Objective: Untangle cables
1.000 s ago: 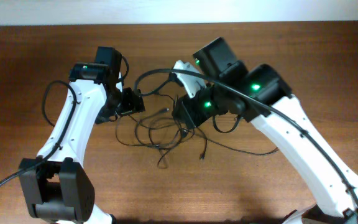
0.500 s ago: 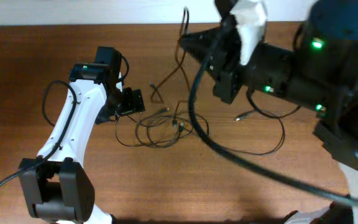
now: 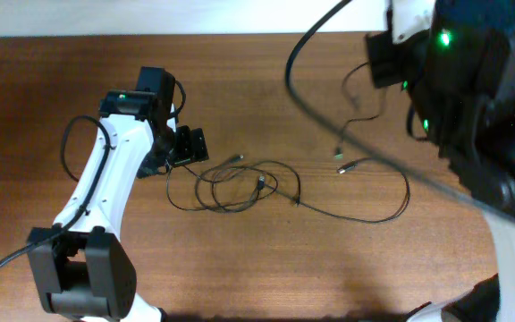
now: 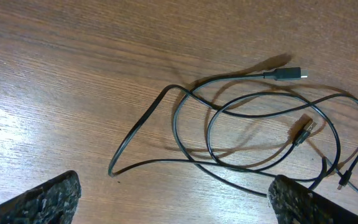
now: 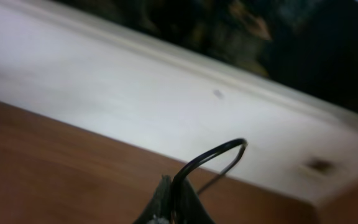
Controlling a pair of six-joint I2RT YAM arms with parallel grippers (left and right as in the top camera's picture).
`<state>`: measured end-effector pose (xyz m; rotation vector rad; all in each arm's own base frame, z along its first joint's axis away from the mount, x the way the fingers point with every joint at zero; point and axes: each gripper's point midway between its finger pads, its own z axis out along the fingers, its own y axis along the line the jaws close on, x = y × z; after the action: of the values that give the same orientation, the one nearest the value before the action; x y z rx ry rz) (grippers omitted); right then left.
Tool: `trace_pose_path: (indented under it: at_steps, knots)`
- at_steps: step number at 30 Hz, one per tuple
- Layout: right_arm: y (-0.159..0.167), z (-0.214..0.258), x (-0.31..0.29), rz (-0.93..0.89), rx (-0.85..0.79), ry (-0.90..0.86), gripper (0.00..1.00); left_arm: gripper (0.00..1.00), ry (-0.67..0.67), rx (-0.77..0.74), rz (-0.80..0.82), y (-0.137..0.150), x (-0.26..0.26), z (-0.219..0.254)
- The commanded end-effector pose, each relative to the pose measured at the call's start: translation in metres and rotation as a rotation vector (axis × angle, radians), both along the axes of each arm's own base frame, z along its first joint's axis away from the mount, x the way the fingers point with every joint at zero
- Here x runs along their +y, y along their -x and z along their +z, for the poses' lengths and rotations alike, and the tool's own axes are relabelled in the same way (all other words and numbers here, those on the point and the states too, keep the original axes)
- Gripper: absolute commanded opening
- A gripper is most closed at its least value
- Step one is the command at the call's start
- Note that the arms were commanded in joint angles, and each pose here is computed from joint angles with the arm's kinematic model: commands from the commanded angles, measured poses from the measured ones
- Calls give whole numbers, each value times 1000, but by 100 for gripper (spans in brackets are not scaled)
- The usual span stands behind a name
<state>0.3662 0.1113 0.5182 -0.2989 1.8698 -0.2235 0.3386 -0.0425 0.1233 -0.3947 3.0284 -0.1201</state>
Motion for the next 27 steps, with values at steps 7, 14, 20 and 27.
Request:
trace_pose_path:
  at_steps: [7, 14, 20, 27]
  knots:
    - [-29, -107, -249, -755, 299, -213, 4, 99, 12, 9, -14, 2, -3, -2]
    - [5, -258, -376, -1202, 675, -507, 4, 99, 12, 9, -14, 2, -3, -2]
    - [9, -346, -377, -1175, 947, -709, 4, 99, 12, 9, -14, 2, -3, -2]
    - [22, -435, -368, -1196, 1124, -709, 5, 99, 12, 9, -14, 2, -3, -2]
